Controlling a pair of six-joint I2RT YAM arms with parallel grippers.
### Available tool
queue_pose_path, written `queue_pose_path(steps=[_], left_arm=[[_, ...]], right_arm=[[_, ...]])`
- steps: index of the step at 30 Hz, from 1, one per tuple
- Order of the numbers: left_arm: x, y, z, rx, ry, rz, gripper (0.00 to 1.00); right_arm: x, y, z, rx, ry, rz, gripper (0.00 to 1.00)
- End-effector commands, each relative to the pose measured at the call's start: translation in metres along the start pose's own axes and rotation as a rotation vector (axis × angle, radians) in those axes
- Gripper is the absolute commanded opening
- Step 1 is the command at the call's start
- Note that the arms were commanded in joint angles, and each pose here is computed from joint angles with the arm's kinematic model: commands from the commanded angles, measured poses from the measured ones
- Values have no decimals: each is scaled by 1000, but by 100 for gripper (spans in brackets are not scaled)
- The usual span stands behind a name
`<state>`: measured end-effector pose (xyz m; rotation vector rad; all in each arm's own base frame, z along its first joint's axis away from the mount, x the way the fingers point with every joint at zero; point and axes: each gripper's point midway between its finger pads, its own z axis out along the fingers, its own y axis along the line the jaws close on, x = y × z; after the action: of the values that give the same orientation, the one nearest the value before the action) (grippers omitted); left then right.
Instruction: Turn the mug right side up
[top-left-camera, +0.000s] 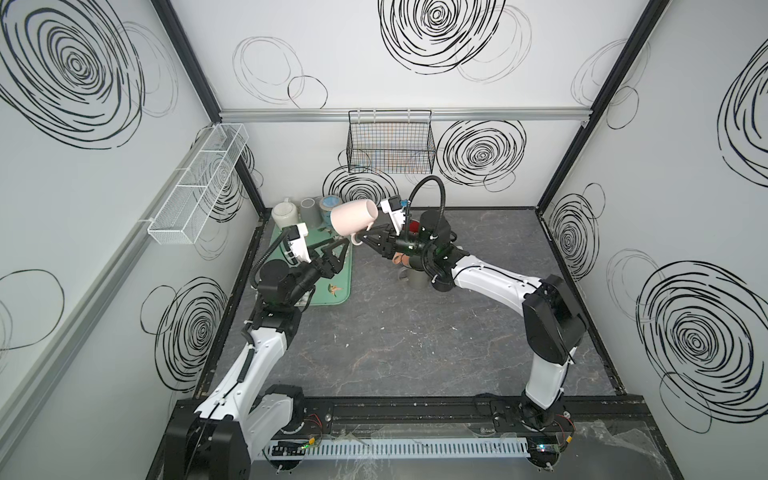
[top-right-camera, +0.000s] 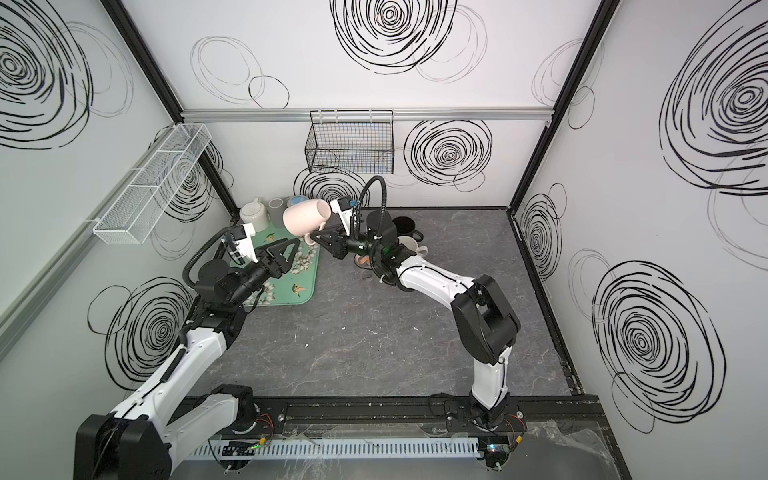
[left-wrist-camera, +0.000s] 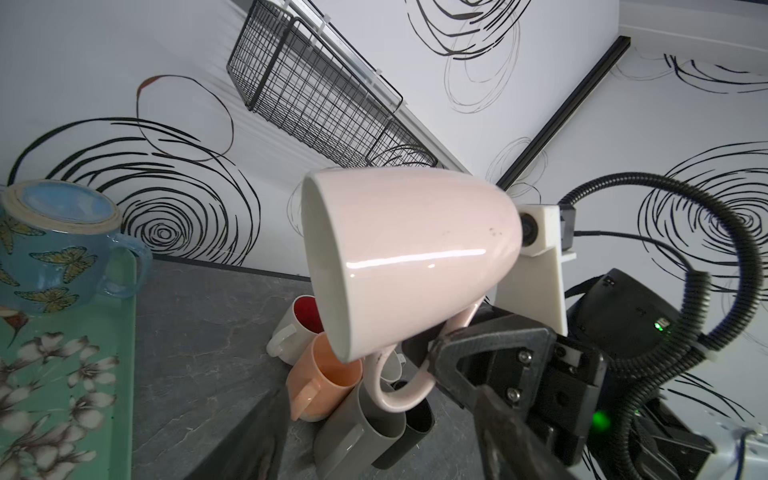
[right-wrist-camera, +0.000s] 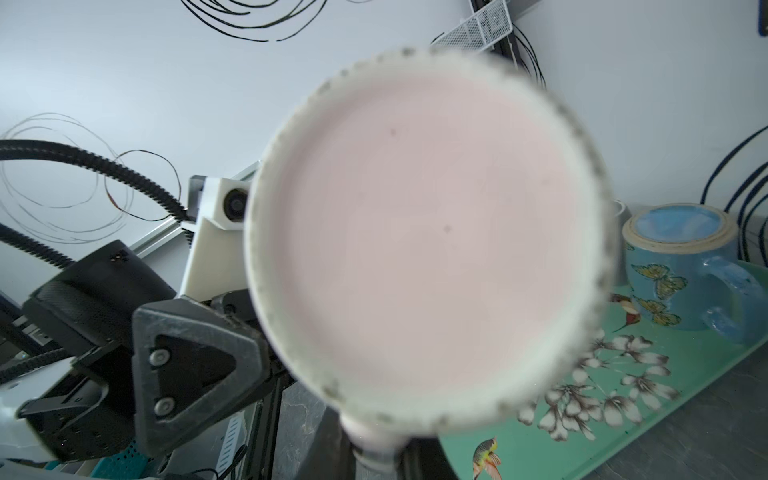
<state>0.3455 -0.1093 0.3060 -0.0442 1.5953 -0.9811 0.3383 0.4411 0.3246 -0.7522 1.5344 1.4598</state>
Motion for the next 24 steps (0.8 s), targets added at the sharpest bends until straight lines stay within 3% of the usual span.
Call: queue_pose_path(steps=[1,13,21,24], left_arm=[[-21,-22,4,69,-66,20,70],[-8,-36,24,103,-23,5,65],[-7,-74,37,272,48,7,59],[-12,-89,37,338,42,-4,49]], right_arm=[[-60,58,-22,-157,-166,-132,0],[-59,82,-34,-234,-150,-178,0],[-62,90,-44,-299,-154,-148,0],[-67,94,-51,-333,-174,-148,0]])
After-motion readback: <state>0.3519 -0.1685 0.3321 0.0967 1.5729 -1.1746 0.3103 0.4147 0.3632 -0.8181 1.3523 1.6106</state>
